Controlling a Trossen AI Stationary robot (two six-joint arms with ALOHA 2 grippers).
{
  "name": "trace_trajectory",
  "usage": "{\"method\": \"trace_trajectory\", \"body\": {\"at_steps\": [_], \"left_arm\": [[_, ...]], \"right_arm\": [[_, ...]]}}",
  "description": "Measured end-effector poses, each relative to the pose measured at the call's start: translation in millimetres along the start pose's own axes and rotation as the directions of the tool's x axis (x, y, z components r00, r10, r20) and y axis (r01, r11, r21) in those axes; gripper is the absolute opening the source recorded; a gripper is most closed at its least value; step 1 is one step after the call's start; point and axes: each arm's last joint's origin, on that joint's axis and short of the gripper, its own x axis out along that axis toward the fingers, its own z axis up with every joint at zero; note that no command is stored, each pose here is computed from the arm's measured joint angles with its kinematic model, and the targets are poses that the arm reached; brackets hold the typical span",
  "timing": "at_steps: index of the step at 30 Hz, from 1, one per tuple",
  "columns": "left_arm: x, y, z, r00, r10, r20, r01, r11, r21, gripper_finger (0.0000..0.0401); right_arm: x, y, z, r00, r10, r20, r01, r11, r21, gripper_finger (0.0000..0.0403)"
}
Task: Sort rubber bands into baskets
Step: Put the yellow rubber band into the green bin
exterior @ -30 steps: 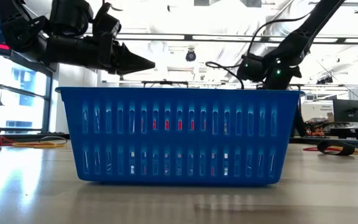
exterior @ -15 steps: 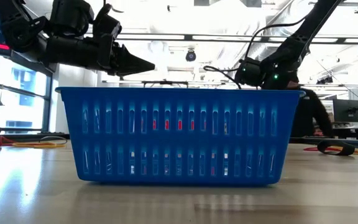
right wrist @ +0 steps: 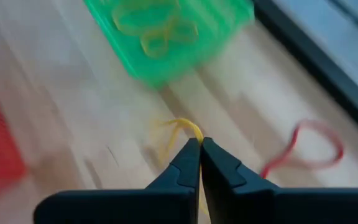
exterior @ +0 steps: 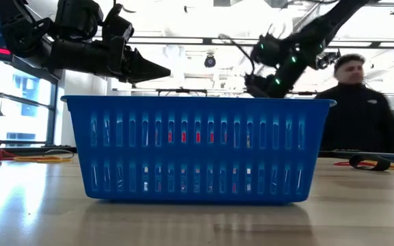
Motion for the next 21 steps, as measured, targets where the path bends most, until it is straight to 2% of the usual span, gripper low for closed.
{"method": "trace_trajectory", "body": {"at_steps": [9, 14, 21], "left_arm": [[0, 0, 0, 1.000, 0.000, -0.001, 0.000, 1.000, -0.001, 0.0000], [0, -1, 0, 1.000, -0.004, 0.000, 0.004, 1.000, -0.001, 0.0000], [0, -2, 0, 1.000, -0.009, 0.000, 0.009, 1.000, 0.000, 0.0000]], "right_arm": [[-13, 34, 64, 0.978, -0.013, 0.208, 0.041, 0.990, -0.131, 0.0000], [8, 39, 85, 0.976, -0.030, 0.214, 0.067, 0.983, -0.171, 0.0000], [48, 34, 94, 0.988, -0.052, 0.142, 0.079, 0.979, -0.189, 0.0000]]}}
